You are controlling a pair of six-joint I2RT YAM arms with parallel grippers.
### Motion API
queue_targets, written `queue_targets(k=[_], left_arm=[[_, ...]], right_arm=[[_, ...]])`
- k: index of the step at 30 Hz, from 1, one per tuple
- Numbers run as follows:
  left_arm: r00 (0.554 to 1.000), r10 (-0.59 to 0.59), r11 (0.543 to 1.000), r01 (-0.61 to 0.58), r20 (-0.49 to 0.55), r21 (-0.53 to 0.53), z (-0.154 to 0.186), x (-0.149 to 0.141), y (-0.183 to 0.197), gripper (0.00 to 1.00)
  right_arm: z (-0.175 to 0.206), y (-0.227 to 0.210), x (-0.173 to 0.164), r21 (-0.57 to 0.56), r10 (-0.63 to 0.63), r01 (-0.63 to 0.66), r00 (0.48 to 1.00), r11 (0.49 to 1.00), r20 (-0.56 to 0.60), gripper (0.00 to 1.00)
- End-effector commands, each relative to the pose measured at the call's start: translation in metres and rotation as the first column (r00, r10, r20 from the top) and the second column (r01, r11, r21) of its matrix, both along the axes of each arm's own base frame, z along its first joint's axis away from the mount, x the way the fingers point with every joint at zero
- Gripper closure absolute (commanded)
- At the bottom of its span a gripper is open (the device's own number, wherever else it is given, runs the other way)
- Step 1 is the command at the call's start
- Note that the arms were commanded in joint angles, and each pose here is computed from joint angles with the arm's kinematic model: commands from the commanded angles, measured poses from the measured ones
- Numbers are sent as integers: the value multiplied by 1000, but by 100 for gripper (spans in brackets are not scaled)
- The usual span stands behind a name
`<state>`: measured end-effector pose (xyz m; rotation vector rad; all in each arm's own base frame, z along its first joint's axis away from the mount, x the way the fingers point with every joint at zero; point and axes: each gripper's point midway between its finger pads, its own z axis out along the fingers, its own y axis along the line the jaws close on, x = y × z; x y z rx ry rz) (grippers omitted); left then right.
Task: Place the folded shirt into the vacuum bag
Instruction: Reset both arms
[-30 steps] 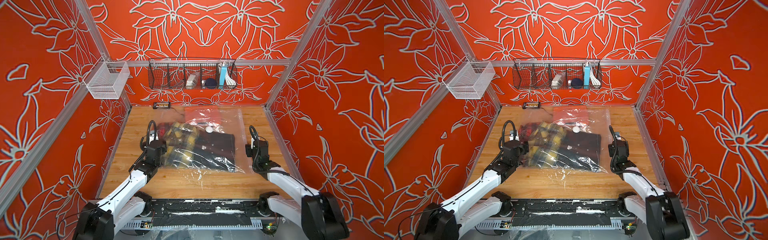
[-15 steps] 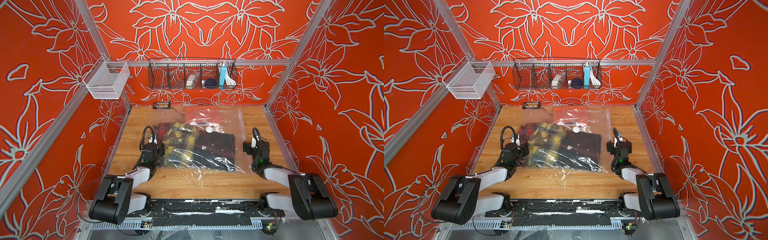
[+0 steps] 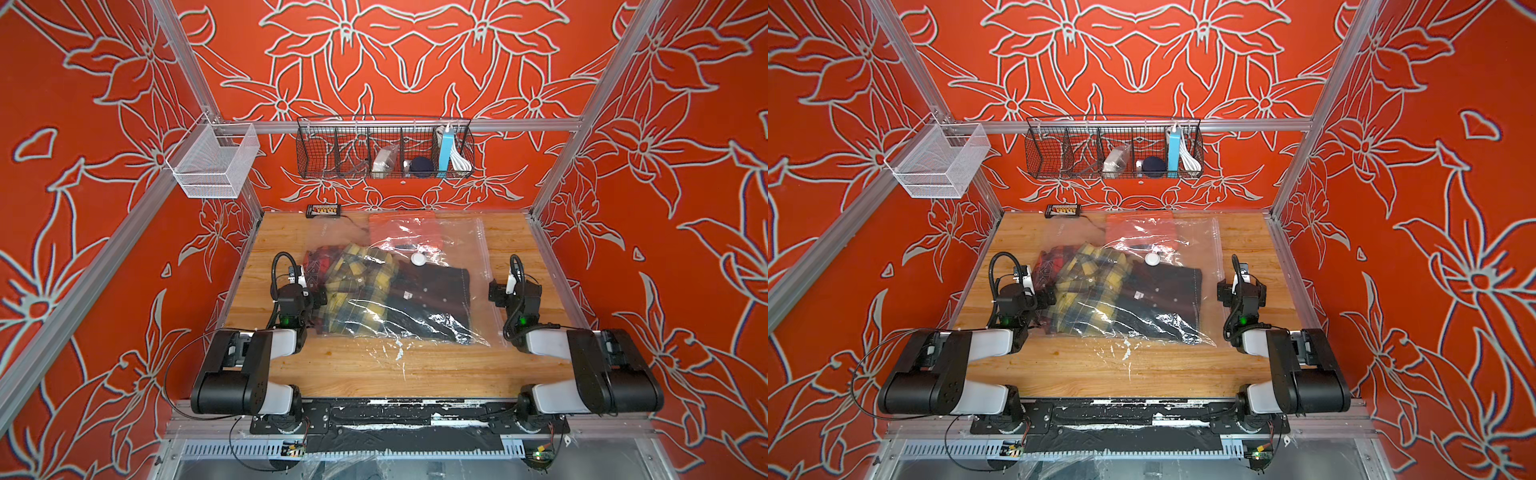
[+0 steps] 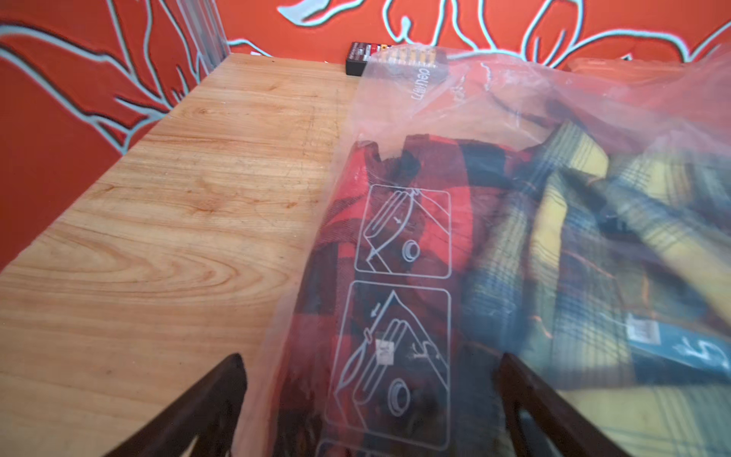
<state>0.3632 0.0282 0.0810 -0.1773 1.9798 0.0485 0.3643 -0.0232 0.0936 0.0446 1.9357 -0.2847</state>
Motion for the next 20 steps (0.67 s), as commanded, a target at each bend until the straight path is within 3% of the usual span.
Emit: queue_targets(k=[1, 20], left_arm=[[1000, -14, 1000, 15, 20, -21, 5, 2, -3, 2], [999, -34, 999, 34, 11, 36, 5, 4, -13, 2]], right_arm=[[4, -6, 1, 12, -38, 38, 999, 999, 6, 2], [4, -6, 2, 11, -39, 39, 999, 999, 9, 2]])
